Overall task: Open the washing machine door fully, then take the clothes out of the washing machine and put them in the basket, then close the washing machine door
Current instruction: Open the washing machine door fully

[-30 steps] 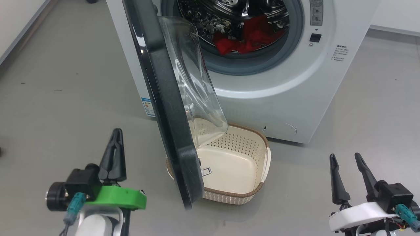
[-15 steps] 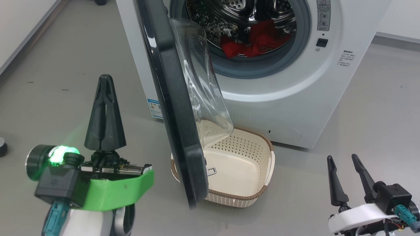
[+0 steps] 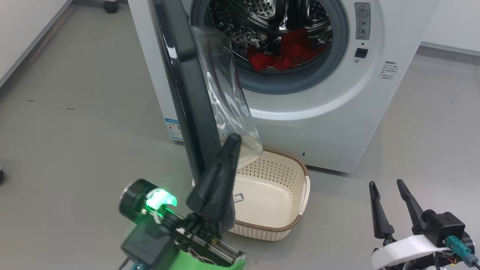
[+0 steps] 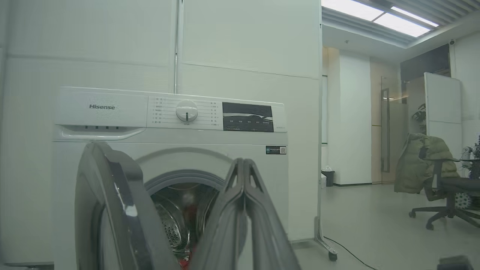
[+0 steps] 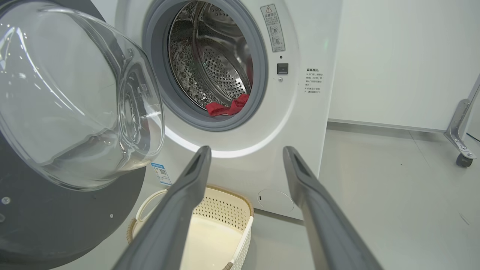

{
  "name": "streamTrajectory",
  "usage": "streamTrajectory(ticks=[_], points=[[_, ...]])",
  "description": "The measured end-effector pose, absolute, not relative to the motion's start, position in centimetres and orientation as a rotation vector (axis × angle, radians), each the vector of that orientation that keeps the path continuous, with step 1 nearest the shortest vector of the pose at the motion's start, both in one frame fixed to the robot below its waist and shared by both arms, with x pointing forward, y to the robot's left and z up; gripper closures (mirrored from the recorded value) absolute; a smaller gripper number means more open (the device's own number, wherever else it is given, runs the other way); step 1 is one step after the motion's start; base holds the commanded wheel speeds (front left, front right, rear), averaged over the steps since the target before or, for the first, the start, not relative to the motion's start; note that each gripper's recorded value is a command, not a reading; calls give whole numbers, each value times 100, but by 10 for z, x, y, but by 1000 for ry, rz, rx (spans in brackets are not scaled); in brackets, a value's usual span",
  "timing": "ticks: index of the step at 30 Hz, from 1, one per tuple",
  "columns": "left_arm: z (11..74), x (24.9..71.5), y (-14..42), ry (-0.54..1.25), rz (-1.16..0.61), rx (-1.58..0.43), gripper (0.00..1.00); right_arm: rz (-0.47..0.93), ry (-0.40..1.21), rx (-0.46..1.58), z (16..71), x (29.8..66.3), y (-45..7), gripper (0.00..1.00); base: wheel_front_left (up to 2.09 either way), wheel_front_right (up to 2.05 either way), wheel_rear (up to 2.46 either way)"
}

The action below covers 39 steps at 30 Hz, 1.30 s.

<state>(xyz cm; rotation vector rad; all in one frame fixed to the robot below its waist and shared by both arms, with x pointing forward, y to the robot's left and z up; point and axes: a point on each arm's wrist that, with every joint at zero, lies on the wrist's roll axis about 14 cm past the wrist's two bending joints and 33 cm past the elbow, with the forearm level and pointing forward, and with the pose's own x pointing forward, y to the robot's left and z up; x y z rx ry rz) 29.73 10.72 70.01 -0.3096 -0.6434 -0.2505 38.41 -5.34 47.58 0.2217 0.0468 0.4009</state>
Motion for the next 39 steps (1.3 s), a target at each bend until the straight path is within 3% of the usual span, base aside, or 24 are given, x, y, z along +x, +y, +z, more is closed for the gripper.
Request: streamTrajectory(ticks=[7, 18, 39], points=[[646, 300, 60, -376, -400, -402, 100, 394, 53, 223, 473, 382, -56, 0, 0, 0, 0], [554, 316, 69, -40, -302, -364, 100, 371, 79, 227, 463, 382, -63, 0, 0, 0, 0], [524, 322, 91, 54, -181, -361, 100, 350, 91, 227, 457, 391, -68, 0, 0, 0, 0]])
